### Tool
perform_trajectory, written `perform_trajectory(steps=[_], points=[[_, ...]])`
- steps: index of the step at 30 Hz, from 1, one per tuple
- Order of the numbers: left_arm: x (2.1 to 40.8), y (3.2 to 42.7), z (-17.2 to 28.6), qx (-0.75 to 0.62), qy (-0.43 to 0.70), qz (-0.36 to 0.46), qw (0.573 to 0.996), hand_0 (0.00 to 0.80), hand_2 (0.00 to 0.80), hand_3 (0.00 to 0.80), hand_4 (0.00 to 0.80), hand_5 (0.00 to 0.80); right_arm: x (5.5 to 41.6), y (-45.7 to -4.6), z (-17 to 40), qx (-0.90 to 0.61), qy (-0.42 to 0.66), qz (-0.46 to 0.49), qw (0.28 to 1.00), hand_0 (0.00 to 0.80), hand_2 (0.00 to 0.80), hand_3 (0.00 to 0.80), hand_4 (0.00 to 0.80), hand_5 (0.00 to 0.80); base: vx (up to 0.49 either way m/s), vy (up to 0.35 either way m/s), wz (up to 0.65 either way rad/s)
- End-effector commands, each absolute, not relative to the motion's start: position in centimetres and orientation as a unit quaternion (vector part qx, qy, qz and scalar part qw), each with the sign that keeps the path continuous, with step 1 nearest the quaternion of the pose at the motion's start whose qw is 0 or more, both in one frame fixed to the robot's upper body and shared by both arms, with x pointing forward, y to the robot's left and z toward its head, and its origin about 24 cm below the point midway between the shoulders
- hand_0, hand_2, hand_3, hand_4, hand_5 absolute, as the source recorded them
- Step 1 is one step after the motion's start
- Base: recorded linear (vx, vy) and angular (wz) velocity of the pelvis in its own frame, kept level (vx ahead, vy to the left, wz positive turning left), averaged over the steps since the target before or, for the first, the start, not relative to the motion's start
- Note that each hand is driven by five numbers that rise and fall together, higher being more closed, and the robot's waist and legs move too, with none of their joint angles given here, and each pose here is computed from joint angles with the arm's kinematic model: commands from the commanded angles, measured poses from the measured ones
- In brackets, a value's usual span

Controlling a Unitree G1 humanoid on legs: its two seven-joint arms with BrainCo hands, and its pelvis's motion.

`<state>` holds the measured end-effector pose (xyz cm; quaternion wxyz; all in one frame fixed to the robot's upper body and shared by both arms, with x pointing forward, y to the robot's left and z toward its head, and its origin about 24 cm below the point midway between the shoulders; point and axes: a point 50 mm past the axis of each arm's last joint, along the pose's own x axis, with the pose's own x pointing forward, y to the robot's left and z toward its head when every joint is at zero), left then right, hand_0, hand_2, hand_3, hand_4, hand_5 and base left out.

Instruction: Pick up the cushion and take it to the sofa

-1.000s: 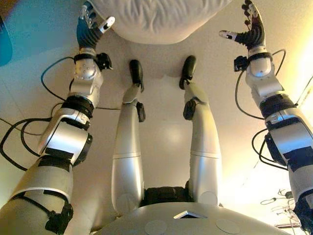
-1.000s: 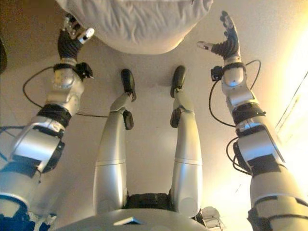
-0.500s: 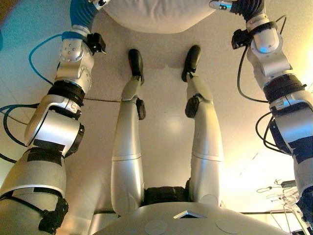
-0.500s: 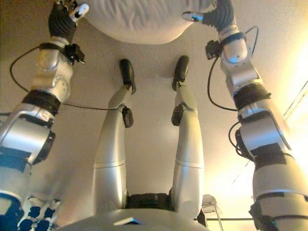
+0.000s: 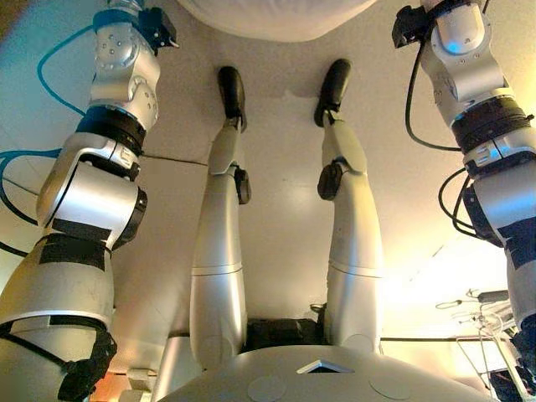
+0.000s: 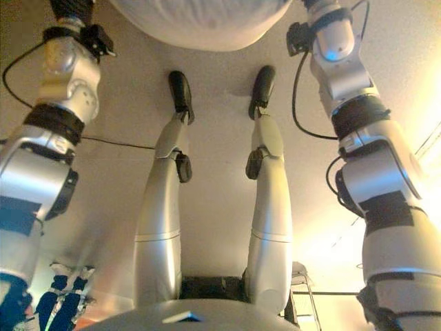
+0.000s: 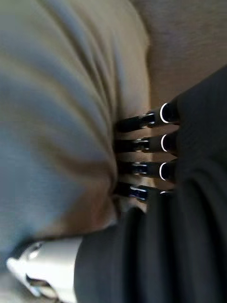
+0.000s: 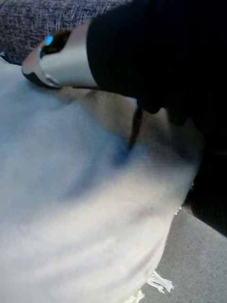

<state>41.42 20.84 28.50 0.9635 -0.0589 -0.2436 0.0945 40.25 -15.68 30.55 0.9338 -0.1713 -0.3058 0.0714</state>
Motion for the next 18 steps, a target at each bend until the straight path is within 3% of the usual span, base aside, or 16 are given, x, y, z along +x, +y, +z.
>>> perform_trajectory(steps=[1,4,7,9,10,11,13,18], points=[[40.4,19.0,34.6,-0.126,-0.333,0.080,0.931,0.000,0.000,0.000,0.000,0.000,38.8,-10.4,34.9,-0.164,-0.382,0.145,0.898,0.000,0.000,0.000,0.000,0.000,0.000,0.000,0.00],[40.2,17.3,35.5,-0.123,-0.358,0.027,0.925,0.000,0.000,0.000,0.000,0.000,38.6,-9.7,35.3,-0.164,-0.385,0.155,0.895,0.000,0.000,0.000,0.000,0.000,0.008,-0.016,0.07],[39.9,14.7,35.6,-0.090,-0.370,-0.086,0.921,0.000,0.000,0.000,0.000,0.000,38.5,-9.0,35.3,-0.169,-0.372,0.180,0.895,0.000,0.000,0.000,0.000,0.000,0.004,-0.001,0.01],[40.0,13.5,34.9,-0.071,-0.354,-0.138,0.922,0.703,0.703,0.703,0.703,0.703,38.5,-8.7,34.9,-0.171,-0.356,0.210,0.894,0.000,0.000,0.000,0.000,0.000,0.000,0.000,0.00],[40.1,12.9,34.3,-0.058,-0.335,-0.177,0.923,0.800,0.800,0.800,0.800,0.800,38.4,-8.6,34.6,-0.167,-0.341,0.240,0.894,0.508,0.508,0.508,0.508,0.508,0.000,0.000,0.00],[40.1,12.7,34.0,-0.051,-0.327,-0.193,0.924,0.800,0.800,0.800,0.800,0.800,38.4,-8.7,34.4,-0.160,-0.333,0.257,0.893,0.800,0.800,0.800,0.800,0.800,0.000,0.000,0.00],[40.3,12.3,32.9,-0.039,-0.296,-0.233,0.926,0.800,0.800,0.800,0.800,0.800,38.4,-8.6,33.8,-0.126,-0.305,0.318,0.889,0.800,0.800,0.800,0.800,0.800,0.000,0.000,0.00],[40.1,11.6,32.4,-0.067,-0.281,-0.290,0.912,0.800,0.800,0.800,0.800,0.800,38.3,-8.0,33.9,-0.116,-0.297,0.341,0.884,0.800,0.800,0.800,0.800,0.800,0.000,0.000,0.00]])
